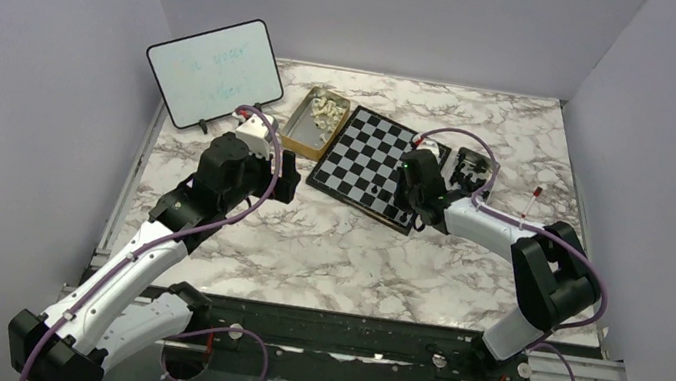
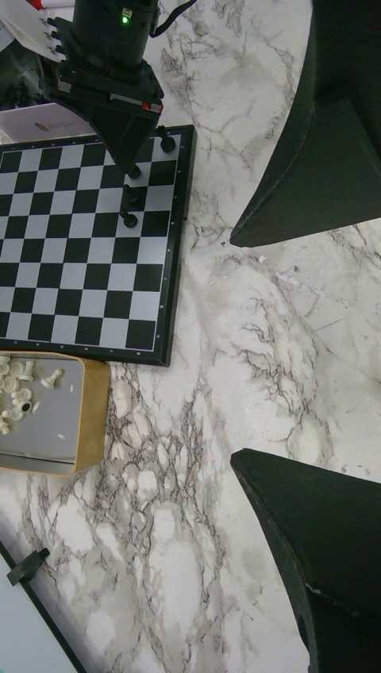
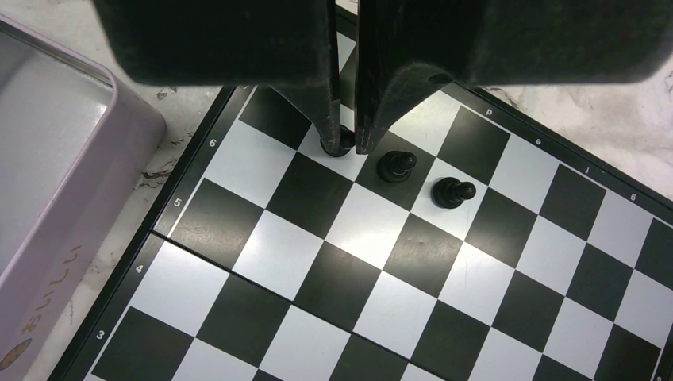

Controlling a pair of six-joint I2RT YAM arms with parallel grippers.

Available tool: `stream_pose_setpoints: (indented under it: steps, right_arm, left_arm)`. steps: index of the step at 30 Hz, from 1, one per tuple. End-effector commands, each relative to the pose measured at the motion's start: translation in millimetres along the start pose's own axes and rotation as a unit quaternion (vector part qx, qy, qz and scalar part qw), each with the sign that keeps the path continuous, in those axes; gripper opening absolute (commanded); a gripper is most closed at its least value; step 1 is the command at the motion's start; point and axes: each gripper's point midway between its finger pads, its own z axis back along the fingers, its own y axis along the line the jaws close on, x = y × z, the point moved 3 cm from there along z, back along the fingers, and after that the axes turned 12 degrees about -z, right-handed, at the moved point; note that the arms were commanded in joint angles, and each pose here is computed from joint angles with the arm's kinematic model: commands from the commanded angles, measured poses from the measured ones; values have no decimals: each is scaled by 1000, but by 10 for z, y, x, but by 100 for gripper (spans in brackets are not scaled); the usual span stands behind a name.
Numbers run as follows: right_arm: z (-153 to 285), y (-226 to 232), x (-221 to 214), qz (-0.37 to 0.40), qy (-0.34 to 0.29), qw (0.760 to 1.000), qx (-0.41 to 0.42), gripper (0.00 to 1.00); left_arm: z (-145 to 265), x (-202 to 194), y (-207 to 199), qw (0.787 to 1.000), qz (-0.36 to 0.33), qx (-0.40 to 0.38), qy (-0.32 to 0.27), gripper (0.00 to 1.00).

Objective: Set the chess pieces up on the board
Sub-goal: Place the chess piece on the chessboard.

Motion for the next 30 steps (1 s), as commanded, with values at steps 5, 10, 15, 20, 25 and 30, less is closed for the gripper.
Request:
stream_pose_setpoints:
  steps: [5,10,15,20,25,30]
  right_arm:
    - [61,7,-35,-9,2,1000,3,13]
    - [77,11,-44,-12,4,1000,6,13]
    - [90,4,-82,-15,9,1000,8,13]
    - [88,0,-99,-17,11,1000,8,13]
    - [83,22,-74,-17,10,1000,10,18]
    - [81,36,-48,-16,10,1000,9,21]
  left_arm:
    - [31,48,-7,1000,-2,-2,-15,99]
    - [31,44,-8,1000,-1,-2,-15,99]
    - [40,53,-8,1000,-1,-3,-17,99]
    - [42,58,-11,1000,-1,-4,-18,99]
    - [39,50,-13,1000,0,-4,-16,99]
    - [37,47,-10,1000,-1,-3,-16,99]
